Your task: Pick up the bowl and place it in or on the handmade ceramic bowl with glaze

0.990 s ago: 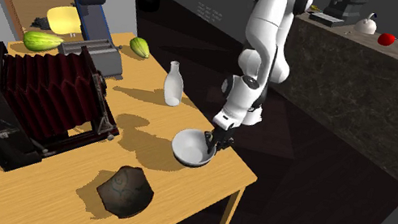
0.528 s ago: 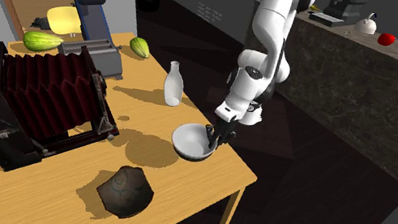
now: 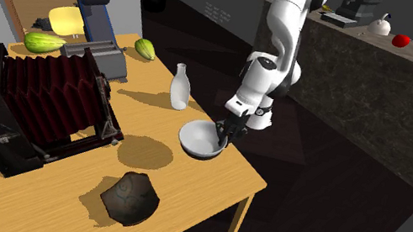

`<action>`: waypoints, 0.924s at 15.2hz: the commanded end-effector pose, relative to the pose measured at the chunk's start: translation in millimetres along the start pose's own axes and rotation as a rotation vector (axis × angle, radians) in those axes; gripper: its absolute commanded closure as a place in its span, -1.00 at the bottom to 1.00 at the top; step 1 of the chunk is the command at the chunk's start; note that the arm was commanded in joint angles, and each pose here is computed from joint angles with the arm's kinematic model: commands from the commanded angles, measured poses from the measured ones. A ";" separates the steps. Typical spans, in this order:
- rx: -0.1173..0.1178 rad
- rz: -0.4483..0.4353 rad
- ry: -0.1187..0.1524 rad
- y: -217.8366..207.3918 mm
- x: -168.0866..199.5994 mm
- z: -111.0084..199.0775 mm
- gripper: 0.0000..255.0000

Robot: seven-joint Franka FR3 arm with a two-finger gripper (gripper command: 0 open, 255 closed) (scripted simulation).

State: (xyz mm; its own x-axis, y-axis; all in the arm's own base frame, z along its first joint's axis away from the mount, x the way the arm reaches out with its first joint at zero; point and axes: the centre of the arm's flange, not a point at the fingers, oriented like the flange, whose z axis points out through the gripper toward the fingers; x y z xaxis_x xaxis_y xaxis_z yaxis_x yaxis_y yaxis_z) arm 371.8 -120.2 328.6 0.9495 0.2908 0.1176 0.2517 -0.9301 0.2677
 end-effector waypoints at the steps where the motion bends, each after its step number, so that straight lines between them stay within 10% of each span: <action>1: 0.000 0.000 0.000 2.3 0.8 -10.0 1.00; 14: 0.000 0.000 0.000 83.8 56.3 -17.7 1.00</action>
State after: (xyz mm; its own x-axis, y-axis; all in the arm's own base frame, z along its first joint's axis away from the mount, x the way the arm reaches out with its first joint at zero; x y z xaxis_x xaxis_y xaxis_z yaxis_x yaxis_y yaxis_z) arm 433.4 -169.9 374.3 0.9497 0.2901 0.1179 0.2511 -0.9305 0.2666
